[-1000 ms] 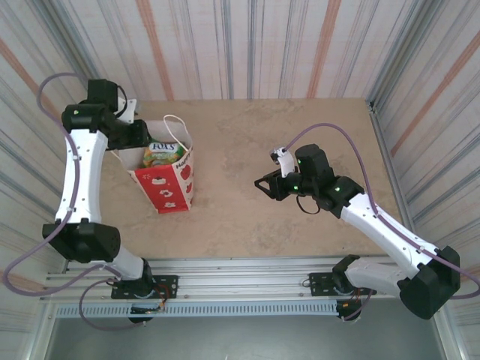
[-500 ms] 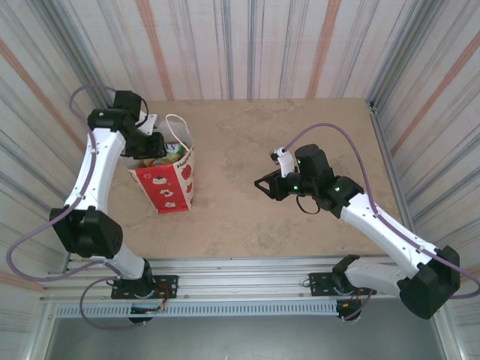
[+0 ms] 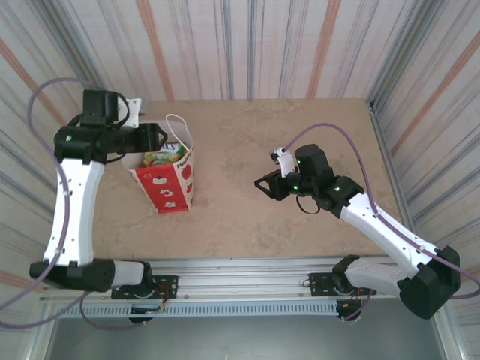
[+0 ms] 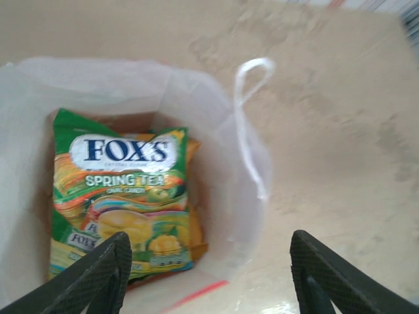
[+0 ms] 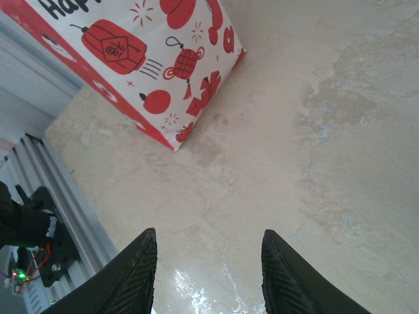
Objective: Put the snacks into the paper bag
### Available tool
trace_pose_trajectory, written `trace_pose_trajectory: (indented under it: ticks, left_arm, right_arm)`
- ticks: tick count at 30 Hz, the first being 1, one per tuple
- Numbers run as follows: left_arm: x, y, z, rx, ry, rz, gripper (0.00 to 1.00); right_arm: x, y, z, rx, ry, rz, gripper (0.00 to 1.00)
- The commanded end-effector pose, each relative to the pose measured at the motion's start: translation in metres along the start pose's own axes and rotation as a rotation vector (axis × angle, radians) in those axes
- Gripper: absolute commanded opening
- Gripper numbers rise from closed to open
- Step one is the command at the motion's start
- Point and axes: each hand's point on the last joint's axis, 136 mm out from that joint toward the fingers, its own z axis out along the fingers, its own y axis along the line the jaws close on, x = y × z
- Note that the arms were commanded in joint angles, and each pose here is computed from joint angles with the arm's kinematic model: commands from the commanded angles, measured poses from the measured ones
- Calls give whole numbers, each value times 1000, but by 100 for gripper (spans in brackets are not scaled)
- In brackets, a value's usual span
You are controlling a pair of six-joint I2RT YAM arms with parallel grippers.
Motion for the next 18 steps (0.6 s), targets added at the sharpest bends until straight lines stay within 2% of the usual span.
trace_pose_trajectory:
  ticks: [1,4,10,16,18]
  left_arm:
    - [-6,-20,-5,114,-67,-36,70]
    - [-10,-21,2,139,-96,-61,72]
    - [-18,-14,35,151,-84,-105,73]
    - [-24,-17,63,197,-65,-130,66]
    - [-25,-22,69,211,-60,-123,58]
  right_arm:
    - [-4,4,0,-5,4,13,45]
    - [-5,4,0,-5,1,12,45]
    - [-5,5,-4,-6,-7,17,45]
    - [-1,4,-8,8,-16,23,45]
    - [-1,3,-9,13,-22,22,45]
